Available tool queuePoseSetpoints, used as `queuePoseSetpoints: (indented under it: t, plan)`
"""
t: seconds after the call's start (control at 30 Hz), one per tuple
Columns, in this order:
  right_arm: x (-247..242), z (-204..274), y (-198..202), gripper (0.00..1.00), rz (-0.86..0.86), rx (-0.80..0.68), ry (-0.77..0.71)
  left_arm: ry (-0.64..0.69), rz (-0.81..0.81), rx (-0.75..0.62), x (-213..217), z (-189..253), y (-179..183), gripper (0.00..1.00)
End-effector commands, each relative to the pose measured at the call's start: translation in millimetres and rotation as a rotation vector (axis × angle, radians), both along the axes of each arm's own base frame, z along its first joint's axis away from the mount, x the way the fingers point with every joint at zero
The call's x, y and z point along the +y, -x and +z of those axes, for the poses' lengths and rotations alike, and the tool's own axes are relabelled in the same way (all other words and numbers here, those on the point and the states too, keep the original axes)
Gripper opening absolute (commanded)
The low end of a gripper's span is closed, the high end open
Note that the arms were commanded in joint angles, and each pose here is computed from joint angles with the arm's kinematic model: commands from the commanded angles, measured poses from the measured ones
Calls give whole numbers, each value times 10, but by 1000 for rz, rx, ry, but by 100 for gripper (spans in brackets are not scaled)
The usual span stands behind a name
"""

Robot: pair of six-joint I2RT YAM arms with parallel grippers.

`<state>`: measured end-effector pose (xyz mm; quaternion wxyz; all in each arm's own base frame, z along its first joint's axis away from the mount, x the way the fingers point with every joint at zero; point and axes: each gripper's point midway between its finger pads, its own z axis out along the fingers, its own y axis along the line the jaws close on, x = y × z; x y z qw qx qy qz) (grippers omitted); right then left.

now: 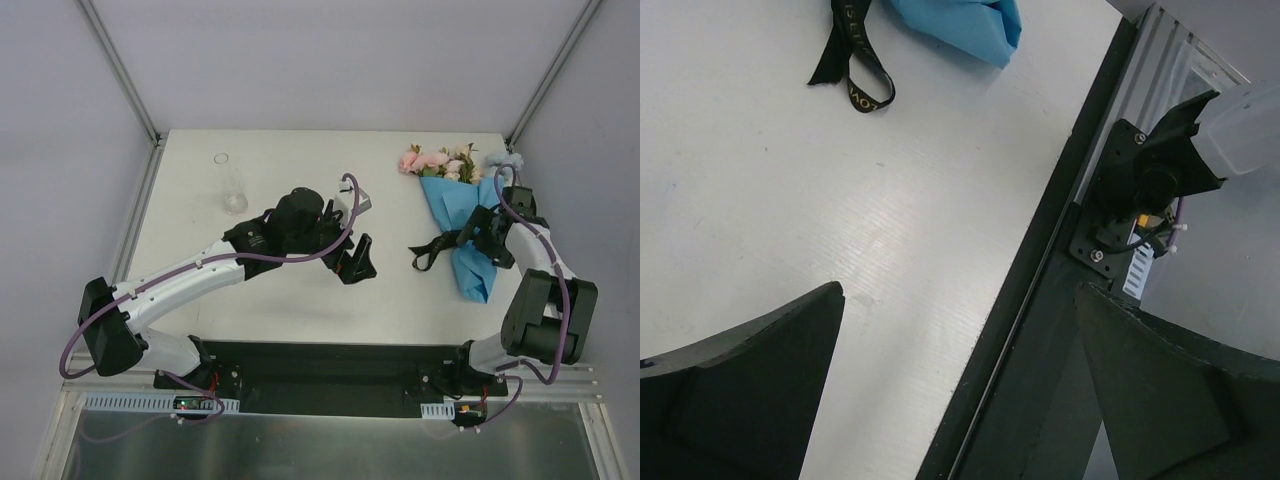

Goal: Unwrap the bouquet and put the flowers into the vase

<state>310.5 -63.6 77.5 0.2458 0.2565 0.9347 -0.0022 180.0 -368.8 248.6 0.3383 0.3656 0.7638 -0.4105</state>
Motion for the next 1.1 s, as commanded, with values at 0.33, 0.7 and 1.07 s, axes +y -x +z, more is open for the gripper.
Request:
queuePoseSetpoints:
  t: [0.33,0.7,1.07]
  plan:
    - [1960,264,341,96,536,-89,-118,25,79,-48,129,112,-102,98]
    - [1255,499,-80,86,295,-176,-164,26,192,176,-194,-6,-804,93]
    - [1803,364,-420,84,515,-105,-141,-67,218,285,-295,-427,-1544,90]
